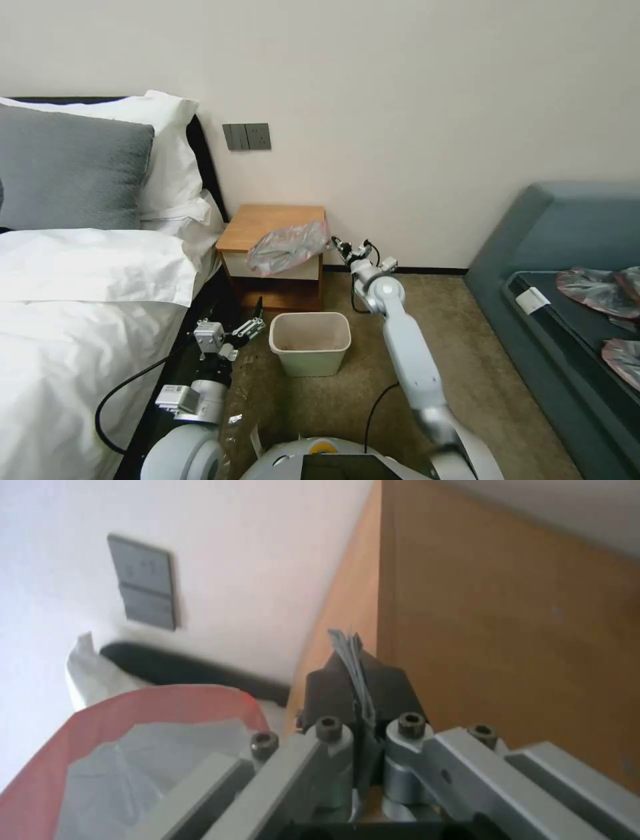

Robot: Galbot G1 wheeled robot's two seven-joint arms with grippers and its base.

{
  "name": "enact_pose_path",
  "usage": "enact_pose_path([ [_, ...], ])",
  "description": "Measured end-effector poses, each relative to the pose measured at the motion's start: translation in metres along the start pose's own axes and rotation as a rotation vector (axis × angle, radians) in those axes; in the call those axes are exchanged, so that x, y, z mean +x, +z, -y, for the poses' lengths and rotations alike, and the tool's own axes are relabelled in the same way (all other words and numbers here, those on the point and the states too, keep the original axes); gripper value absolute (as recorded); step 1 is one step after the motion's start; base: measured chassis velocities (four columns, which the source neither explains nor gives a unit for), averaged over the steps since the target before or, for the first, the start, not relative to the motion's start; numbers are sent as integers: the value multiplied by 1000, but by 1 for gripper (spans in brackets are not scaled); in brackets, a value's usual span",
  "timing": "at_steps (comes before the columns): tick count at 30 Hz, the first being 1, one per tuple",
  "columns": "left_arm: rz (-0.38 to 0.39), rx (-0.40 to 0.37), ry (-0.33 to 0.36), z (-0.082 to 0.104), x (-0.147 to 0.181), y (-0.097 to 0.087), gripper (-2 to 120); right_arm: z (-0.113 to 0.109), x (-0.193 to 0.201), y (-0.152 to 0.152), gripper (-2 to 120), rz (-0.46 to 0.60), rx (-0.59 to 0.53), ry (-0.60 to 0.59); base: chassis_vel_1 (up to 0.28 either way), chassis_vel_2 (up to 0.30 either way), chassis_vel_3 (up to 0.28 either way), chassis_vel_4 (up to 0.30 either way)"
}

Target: Pick up the garbage bag from the table and place it over the trash can.

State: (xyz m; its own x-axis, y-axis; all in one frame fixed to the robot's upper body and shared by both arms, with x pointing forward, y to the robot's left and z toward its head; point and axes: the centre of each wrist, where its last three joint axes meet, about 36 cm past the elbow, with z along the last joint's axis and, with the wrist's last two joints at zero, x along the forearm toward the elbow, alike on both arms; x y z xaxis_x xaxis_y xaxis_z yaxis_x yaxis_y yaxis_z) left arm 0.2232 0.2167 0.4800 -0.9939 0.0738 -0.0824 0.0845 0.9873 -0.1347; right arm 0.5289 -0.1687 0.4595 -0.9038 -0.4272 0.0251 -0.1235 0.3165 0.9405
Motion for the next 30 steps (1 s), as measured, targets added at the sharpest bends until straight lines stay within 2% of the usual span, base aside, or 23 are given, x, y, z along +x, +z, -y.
enact_pose_path([
  [6, 3, -6, 11, -1, -1, -1, 100, -8, 30, 24, 0, -18, -4, 9, 0, 0, 0, 0],
  [8, 7, -9, 15, -2, -1, -3, 100, -15, 52, 46, 0, -38, -3, -1, 0, 0, 0, 0],
  [11, 8, -9, 15, -2, -1, -4, 100, -15, 63, 63, 0, -54, -1, 0, 0, 0, 0, 0],
  [15, 13, -7, 19, -3, -2, -5, 100, -9, 79, 86, 0, -71, 12, 9, 0, 0, 0, 0],
  [18, 24, -11, 23, -4, -3, -5, 100, 5, 99, 104, 0, -92, 18, 27, 0, 0, 0, 0],
  [30, 41, -20, 18, -4, -4, 1, 100, 38, 132, 120, 0, -111, 58, 112, 0, 0, 0, 0],
])
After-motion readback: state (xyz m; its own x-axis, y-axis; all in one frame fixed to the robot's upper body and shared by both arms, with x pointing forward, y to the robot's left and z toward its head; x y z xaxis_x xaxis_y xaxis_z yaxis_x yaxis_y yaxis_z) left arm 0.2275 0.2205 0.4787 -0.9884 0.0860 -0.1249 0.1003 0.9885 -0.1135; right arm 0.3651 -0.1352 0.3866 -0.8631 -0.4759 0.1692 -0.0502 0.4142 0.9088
